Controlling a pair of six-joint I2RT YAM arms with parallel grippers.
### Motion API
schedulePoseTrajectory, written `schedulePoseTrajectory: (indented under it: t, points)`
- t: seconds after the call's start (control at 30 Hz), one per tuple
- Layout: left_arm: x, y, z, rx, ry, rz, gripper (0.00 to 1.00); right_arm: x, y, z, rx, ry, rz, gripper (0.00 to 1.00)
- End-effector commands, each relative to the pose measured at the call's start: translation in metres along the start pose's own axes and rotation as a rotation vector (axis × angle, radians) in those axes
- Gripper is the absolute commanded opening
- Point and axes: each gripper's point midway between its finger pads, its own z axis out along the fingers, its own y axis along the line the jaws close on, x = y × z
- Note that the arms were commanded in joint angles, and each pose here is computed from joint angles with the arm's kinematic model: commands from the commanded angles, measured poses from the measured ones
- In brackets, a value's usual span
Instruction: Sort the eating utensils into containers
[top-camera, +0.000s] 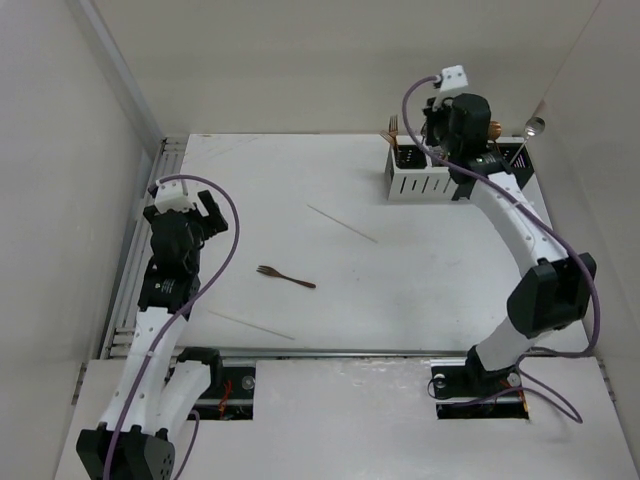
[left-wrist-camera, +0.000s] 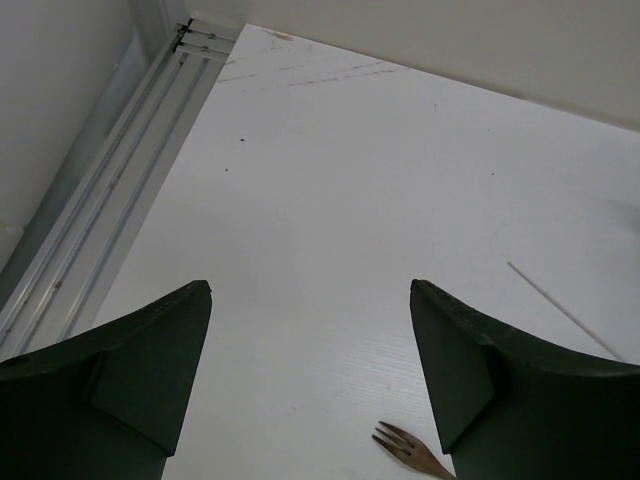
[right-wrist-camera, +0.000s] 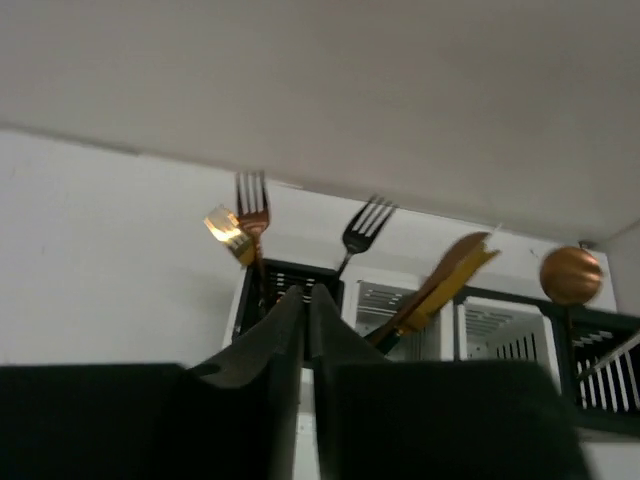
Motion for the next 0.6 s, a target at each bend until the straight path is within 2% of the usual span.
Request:
schedulePoseTrajectory:
  t: [0.0,0.07,0.1,0.17,0.2,0.23,0.3,0.33,0.53,0.57]
  points:
    - [-0.033,-0.001,0.004,-0.008,-0.097,-0.01,0.77,0.027,0.082,0.007,-0.343,0.029,-0.216,0.18]
    - [-0.032,0.001,0.007,-0.01,-0.094,-0.01,0.77,0.05,0.142,-0.004,-0.51,0.06,-0.293,0.48]
    - [-0.032,0.001,0.007,-0.01,-0.094,-0.01,0.77,0.094,0.163,0.0,-0.567,0.191,-0.332,0.7]
    - [-0.027,-0.002,0.013,-0.003,-0.076,-0.006,0.77,0.129,0.204,-0.004,-0.666,0.312,-0.376,0.8]
    - [-0.027,-0.001,0.013,-0.003,-0.076,0.003,0.77,0.131,0.212,-0.006,-0.69,0.385,-0.389,0.99]
    - [-0.03,-0.004,0.015,0.009,-0.081,0.002,0.77,0.178,0.225,0.004,-0.715,0.507,-0.399,0.99]
    - [-0.027,-0.004,0.017,0.007,-0.072,0.004,0.77,0.193,0.229,0.012,-0.681,0.581,-0.409,0.99]
    - [-0.027,-0.006,0.017,0.018,-0.07,0.004,0.77,0.219,0.229,0.013,-0.666,0.65,-0.396,0.99]
    - [-0.027,-0.006,0.017,0.018,-0.07,0.004,0.77,0.246,0.225,0.006,-0.607,0.725,-0.417,0.99]
    - [-0.023,-0.005,0.018,0.016,-0.062,0.006,0.77,0.264,0.222,0.001,-0.602,0.782,-0.433,0.98]
